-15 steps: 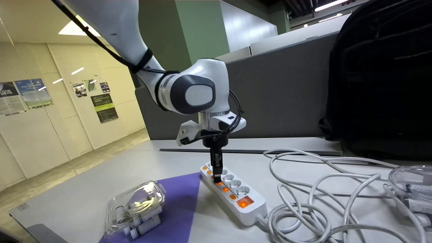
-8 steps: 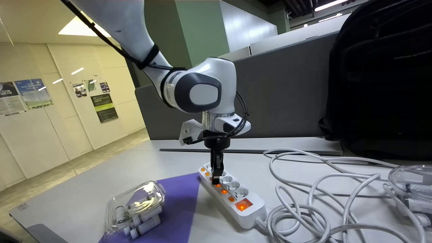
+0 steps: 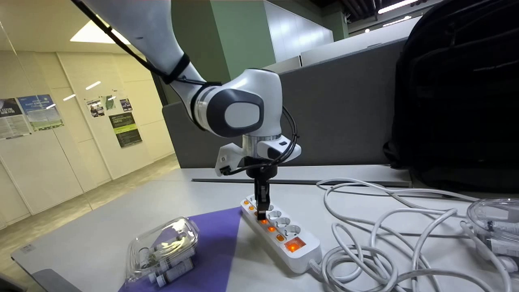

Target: Turn off the switch of the fourth position from the left

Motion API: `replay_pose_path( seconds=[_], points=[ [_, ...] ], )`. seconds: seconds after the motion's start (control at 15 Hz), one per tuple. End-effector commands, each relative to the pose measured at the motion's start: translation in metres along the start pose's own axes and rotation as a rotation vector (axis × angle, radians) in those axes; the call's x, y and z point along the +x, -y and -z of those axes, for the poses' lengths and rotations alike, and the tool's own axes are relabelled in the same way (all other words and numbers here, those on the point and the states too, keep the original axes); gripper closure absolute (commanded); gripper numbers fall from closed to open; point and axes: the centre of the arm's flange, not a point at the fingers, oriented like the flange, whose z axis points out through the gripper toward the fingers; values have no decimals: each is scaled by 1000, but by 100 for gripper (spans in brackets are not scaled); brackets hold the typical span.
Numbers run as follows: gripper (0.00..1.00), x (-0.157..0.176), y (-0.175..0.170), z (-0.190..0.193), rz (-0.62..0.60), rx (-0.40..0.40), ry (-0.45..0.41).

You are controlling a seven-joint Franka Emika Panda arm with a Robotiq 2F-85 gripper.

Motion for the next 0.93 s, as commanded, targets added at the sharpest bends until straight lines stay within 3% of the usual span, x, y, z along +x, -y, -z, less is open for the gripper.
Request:
replay_pose_path(
  seconds=[0.0,0.53,0.87],
  points=[
    [100,-6,-12,2,-33,15,-14],
    [100,-6,-33,0,-130,-10,4],
    [100,-15,-42,10,-94,18,-15]
  ],
)
